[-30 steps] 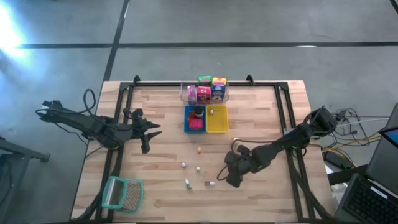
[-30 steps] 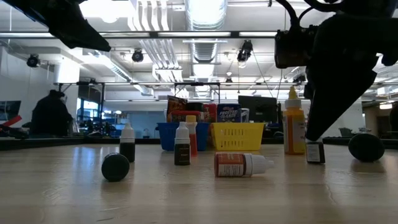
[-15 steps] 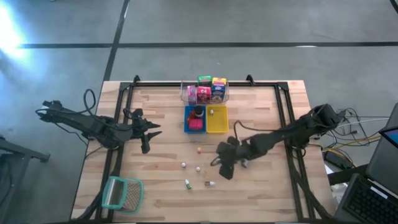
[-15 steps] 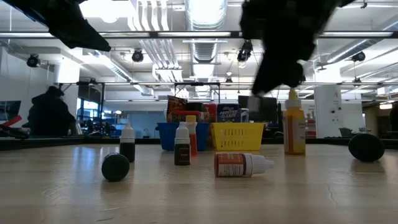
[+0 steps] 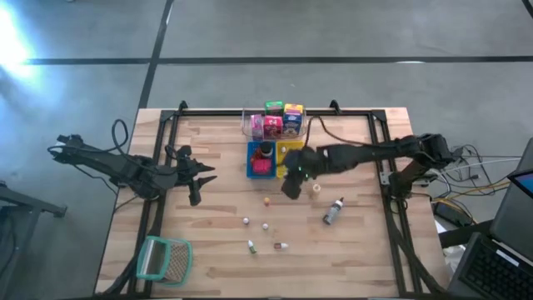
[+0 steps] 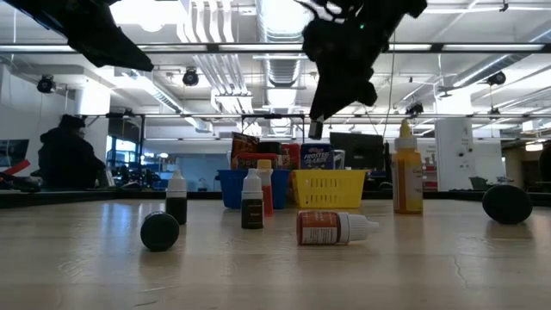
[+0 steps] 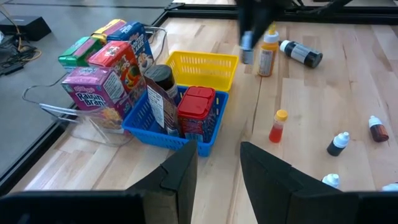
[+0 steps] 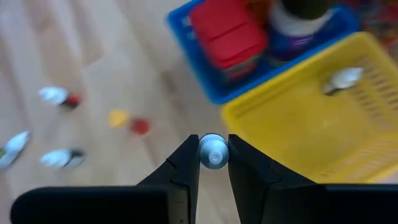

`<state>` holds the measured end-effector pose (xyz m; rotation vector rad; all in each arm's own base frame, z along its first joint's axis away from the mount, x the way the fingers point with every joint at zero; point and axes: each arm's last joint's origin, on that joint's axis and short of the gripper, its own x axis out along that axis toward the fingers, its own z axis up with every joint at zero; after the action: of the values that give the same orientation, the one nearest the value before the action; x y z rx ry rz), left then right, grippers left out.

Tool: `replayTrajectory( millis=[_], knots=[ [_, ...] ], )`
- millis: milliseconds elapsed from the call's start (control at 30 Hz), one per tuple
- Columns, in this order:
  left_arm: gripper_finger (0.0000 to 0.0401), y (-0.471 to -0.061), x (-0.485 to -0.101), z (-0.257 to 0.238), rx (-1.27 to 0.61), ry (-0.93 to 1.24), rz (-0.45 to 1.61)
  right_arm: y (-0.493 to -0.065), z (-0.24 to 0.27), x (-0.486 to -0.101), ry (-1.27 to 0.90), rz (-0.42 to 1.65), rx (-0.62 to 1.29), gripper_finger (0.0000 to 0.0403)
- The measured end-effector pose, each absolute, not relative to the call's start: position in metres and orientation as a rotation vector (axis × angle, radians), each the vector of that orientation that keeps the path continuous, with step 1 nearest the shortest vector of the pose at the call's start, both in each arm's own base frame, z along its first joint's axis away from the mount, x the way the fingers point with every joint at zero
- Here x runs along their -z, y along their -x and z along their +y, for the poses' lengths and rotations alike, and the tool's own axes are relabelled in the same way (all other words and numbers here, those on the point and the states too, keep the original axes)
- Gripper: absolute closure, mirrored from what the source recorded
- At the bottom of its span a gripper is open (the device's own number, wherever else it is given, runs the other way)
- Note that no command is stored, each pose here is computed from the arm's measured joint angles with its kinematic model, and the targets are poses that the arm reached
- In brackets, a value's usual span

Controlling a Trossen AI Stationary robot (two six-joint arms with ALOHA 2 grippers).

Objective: Pick & Place Kitchen Items
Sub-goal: Put the small black food coloring bottle into the yellow bin

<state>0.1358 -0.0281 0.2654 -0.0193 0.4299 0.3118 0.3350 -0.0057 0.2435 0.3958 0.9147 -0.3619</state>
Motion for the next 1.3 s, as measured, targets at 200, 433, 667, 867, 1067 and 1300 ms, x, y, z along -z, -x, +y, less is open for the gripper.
replayTrajectory(
  millis=[200,433,667,867,1067,1300],
  knots=[
    [0.0272,-0.136,-0.265,-0.028,-0.312,0.019,0.430,-0.330,-0.047,-0.234,-0.447,0.918,0.474,0.0333],
    [0.0272,-0.136,-0.265,-0.028,-0.312,0.019,0.430,-0.329,-0.078,-0.212,-0.465,0.948,0.557,0.0339],
    [0.0272,-0.136,-0.265,-0.028,-0.312,0.019,0.430,-0.331,-0.092,-0.193,-0.507,0.986,0.567,0.0331],
    [0.0272,-0.136,-0.265,-0.028,-0.312,0.018,0.431,-0.337,-0.095,-0.188,-0.498,0.956,0.549,0.0339],
    [0.0272,-0.136,-0.265,-0.028,-0.312,0.019,0.431,-0.337,-0.102,-0.186,-0.497,0.946,0.560,0.0332],
    [0.0272,-0.136,-0.265,-0.028,-0.312,0.018,0.431,-0.338,-0.111,-0.187,-0.508,0.900,0.567,0.0336]
  ],
)
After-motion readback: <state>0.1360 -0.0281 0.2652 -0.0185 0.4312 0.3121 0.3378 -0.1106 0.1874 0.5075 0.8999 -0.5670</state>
